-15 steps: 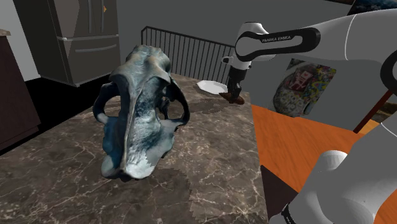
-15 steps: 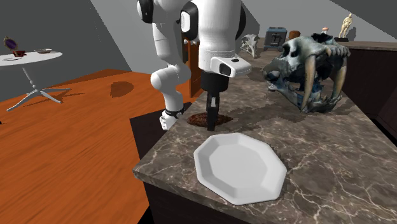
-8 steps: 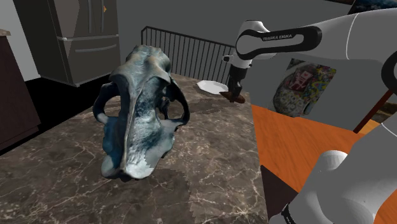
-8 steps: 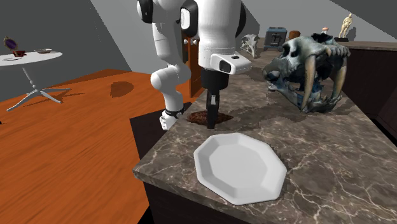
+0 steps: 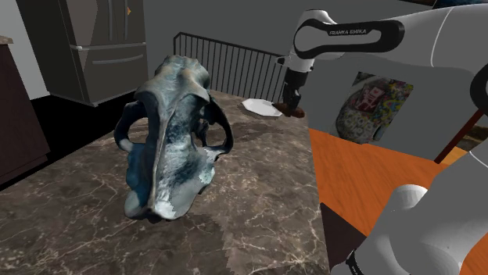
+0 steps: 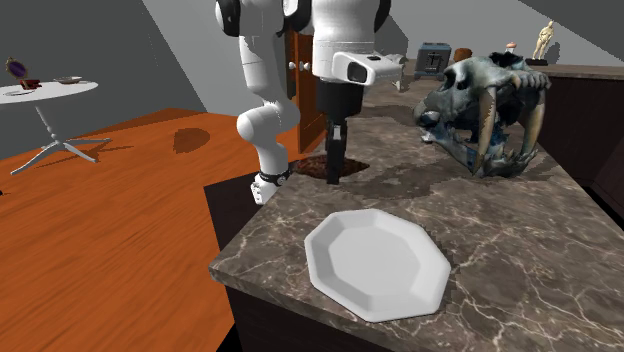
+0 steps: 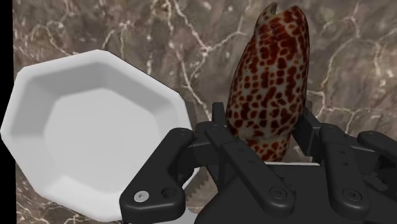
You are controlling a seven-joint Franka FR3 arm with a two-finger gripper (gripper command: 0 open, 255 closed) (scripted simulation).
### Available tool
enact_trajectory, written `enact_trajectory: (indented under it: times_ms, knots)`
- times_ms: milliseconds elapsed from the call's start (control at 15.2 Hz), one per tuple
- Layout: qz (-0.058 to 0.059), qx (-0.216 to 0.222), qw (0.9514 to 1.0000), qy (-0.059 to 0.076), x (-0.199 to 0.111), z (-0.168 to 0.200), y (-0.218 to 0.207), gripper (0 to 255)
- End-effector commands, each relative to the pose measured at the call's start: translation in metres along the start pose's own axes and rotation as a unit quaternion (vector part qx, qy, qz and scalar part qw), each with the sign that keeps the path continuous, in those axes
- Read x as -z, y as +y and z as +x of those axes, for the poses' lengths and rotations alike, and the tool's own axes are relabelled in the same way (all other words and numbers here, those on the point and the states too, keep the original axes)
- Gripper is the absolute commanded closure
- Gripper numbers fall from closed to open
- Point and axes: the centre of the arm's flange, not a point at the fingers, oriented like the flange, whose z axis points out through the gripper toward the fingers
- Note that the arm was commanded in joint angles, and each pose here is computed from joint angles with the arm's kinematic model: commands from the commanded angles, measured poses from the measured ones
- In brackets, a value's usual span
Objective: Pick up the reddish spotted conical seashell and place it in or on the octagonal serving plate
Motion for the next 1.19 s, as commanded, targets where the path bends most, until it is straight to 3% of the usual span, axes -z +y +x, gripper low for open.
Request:
enact_trajectory:
  times_ms: [0, 396, 1122]
  knots:
    - [0.0, 0.0, 1.0, 0.0, 0.011, -0.001, 0.0, 255]
    - [0.0, 0.0, 1.0, 0.0, 0.038, -0.001, 0.0, 255]
    - [0.0, 0.0, 1.0, 0.0, 0.039, 0.063, 0.13, 255]
